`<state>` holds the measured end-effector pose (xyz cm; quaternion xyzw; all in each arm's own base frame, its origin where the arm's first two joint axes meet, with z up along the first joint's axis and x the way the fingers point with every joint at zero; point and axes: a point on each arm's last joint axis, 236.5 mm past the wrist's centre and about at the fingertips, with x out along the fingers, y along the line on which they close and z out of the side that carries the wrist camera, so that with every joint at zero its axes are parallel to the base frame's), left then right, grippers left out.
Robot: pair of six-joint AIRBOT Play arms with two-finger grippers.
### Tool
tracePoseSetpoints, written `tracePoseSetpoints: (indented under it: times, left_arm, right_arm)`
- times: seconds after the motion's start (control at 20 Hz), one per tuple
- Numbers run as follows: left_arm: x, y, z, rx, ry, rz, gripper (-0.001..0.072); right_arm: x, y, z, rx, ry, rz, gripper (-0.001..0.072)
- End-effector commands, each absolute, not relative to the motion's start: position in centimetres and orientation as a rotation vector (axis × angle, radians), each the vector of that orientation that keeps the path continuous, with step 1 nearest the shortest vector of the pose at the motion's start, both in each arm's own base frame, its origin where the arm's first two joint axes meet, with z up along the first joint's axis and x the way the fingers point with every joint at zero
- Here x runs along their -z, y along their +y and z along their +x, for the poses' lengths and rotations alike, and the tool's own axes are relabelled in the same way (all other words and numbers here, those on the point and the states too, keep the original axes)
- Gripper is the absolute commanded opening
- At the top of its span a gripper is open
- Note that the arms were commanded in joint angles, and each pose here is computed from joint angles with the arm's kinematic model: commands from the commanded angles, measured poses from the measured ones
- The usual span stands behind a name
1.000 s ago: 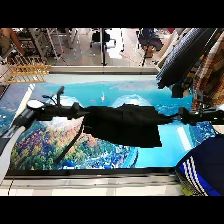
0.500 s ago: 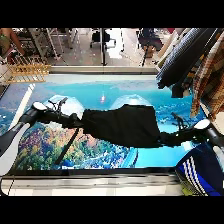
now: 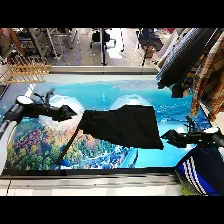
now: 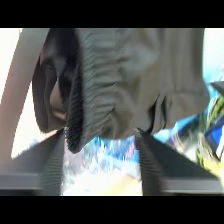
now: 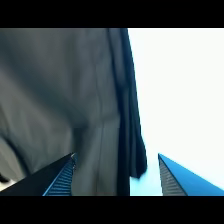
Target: Fold the clothes and pants, and hang the long-sleeved shirts on hangers.
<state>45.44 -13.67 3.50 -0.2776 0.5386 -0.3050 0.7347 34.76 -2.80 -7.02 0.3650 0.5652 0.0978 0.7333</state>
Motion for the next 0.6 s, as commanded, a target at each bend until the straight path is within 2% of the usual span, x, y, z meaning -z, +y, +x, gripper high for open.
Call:
tracePoseSetpoints:
  times: [0.0, 0.05, 0.1, 0.2, 0.25, 0.3, 0.4, 0.55]
  left_arm:
    - [-7.4, -14.8, 45.8, 0.752, 1.037, -0.482, 0.019]
    - [-7.5, -15.9, 45.4, 0.792, 1.025, -0.436, 0.0074]
    - [-7.3, -17.0, 45.1, 0.825, 1.024, -0.404, 0.0044]
    - [-5.9, -19.6, 44.4, 0.87, 1.06, -0.385, 0.0043]
    - [-4.8, -20.9, 43.9, 0.894, 1.093, -0.38, 0.0043]
    - [-3.6, -22.1, 43.4, 0.915, 1.124, -0.376, 0.0011]
    - [-0.7, -24.3, 42.4, 0.946, 1.202, -0.378, 0.0012]
    - [3.8, -26.4, 41.1, 0.902, 1.36, -0.462, 0.0012]
  right_arm:
    - [8.7, -2.9, 38.4, -0.26, 1.178, 0.952, 0.0581]
    - [9.2, -2.3, 39.1, -0.288, 1.198, 0.959, 0.0581]
    - [9.8, -1.2, 39.5, -0.326, 1.232, 0.949, 0.0579]
    - [11.3, 1.4, 40.3, -0.372, 1.301, 0.927, 0.0578]
    - [11.8, 2.3, 40.7, -0.38, 1.333, 0.918, 0.0554]
    - [12.0, 3.1, 41.1, -0.4, 1.355, 0.895, 0.0428]
    - [11.1, 2.8, 41.9, -0.425, 1.354, 0.819, 0.002]
    - [8.4, -1.3, 41.9, -0.285, 1.361, 0.652, 0.0017]
